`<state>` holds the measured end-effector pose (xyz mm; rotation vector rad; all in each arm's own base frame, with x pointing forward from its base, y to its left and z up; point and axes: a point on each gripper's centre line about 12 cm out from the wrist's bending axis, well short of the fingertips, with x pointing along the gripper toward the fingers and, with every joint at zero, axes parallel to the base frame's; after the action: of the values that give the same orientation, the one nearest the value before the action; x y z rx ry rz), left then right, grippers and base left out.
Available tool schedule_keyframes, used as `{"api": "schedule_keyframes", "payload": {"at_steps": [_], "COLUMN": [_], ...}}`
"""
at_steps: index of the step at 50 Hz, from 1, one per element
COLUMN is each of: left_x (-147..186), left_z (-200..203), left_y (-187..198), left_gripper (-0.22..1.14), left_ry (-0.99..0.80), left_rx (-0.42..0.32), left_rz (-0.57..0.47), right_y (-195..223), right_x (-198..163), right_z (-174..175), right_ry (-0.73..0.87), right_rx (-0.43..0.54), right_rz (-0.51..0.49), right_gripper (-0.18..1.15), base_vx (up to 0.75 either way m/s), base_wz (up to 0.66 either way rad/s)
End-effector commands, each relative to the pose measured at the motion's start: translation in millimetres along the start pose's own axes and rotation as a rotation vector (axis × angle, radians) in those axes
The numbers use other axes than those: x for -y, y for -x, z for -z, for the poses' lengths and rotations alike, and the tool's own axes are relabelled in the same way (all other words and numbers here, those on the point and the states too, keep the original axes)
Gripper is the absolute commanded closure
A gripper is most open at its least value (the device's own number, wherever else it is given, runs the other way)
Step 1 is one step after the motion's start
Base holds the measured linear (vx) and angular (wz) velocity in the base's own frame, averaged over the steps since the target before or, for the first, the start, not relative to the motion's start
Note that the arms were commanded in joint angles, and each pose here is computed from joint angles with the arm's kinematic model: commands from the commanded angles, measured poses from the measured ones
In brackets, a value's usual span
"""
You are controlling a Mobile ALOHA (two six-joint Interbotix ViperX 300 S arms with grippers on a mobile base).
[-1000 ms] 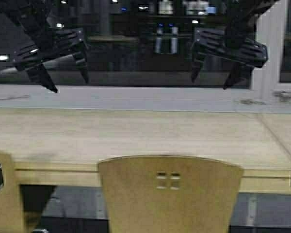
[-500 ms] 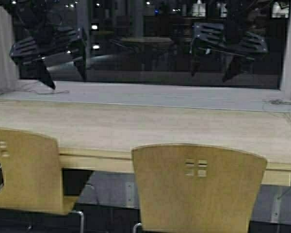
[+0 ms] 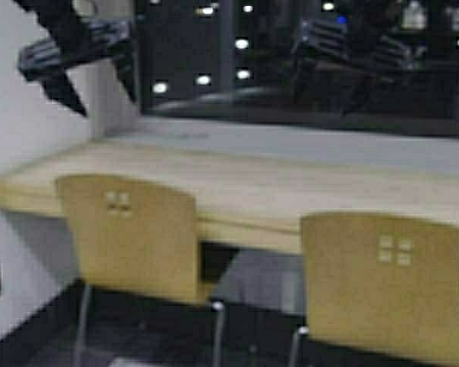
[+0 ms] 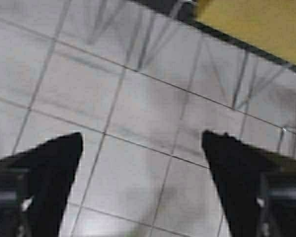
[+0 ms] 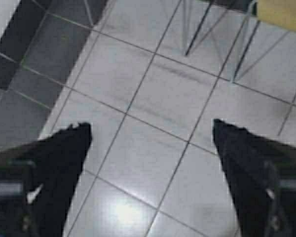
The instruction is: Push the chairs under the table
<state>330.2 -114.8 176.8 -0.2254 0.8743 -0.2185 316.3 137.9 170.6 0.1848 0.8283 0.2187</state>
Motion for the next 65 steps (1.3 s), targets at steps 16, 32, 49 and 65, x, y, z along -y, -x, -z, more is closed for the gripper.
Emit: {"api": "schedule_keyframes", "payload": {"at_steps": [16,32,49,65], "left_x": [9,8,7,6], "left_z": [-12,-16,-13,-10], "left_y": [14,10,13,12], "left_gripper": [-0.11,-0.11,-0.11,-0.11], "left_ry": [-0.018,-0.020,0.000,0.010], "left_rx": [0.046,0.058,0.057,0.057], "left_rz": [0.024,0.021,0.024,0.021], "right_y": [-7,-2,5,0], "right_x": [-1,-2,-3,-1], "right_z": [-7,-12,-15,-15], "right_ry": [0.008,0.010,0.009,0.027], "right_rx": [0.010,0.029,0.048,0.040], "right_rz": [0.000,-0.007,-0.013,-0.004], "right_gripper": [-0.07,-0.07,-0.07,-0.07], "base_vx": [-0.34,-0.38,-0.39,-0.38], "base_wz": [0.16,0.29,0.16,0.07]}}
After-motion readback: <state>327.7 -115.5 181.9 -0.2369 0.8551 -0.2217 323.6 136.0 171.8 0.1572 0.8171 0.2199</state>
